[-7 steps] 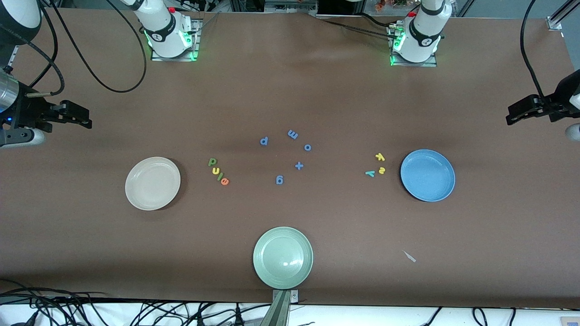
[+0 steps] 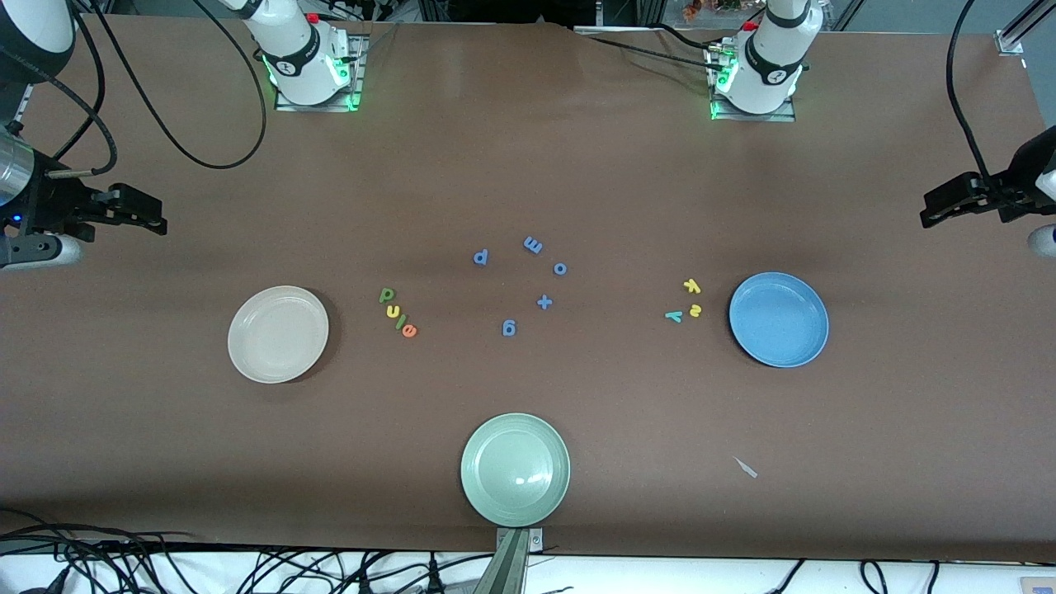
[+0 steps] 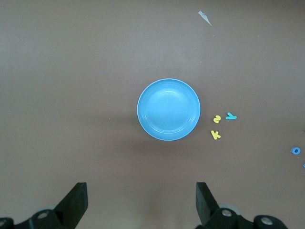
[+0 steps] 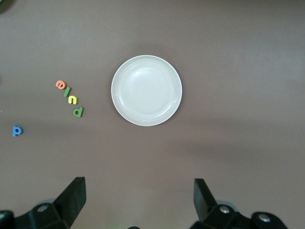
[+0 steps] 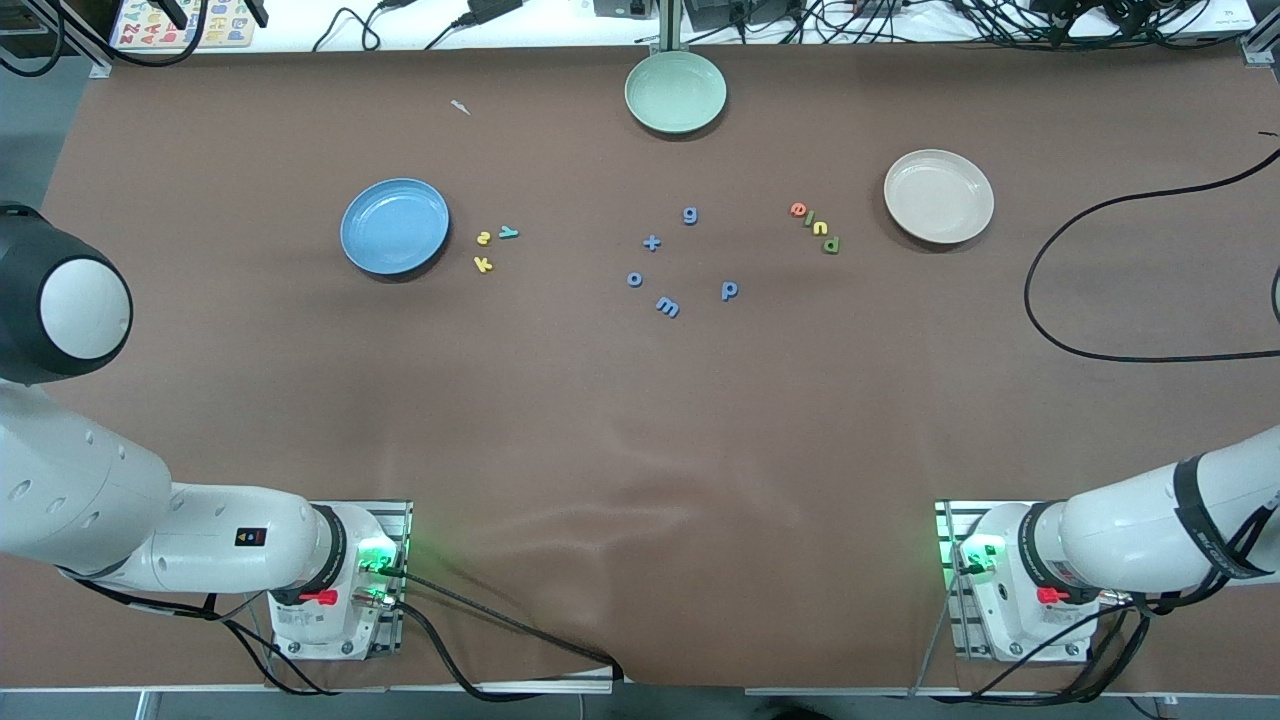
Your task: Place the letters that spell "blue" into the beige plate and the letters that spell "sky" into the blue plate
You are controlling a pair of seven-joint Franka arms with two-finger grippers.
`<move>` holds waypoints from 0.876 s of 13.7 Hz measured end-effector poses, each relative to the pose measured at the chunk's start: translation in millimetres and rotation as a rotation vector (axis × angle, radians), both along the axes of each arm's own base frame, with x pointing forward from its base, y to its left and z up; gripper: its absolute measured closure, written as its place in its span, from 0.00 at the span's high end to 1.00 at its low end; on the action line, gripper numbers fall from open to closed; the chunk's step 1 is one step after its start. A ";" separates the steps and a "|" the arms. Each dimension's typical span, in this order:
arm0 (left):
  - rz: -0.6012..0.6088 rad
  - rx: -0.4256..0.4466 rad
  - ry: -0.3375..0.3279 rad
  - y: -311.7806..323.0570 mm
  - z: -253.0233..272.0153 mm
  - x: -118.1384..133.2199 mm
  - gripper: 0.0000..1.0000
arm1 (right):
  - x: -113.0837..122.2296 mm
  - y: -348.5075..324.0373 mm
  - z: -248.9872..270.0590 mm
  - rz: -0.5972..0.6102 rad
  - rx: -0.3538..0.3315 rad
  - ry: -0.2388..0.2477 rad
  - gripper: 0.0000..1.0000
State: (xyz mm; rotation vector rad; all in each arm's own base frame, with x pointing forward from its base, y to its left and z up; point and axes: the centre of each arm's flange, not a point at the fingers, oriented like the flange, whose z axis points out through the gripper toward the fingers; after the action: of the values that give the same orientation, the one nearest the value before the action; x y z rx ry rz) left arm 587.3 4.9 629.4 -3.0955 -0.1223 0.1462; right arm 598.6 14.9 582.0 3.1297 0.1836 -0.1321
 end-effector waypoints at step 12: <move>-0.001 0.000 0.001 -1.3 -0.5 0.3 1.00 | 7.5 -1.7 -15.4 -0.004 -0.001 0.013 1.00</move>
State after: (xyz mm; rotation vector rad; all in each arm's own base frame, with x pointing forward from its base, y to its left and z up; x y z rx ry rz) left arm 587.5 3.7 628.9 -3.0958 -0.1202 0.1475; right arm 606.1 13.2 566.6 3.1286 0.1777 -0.1533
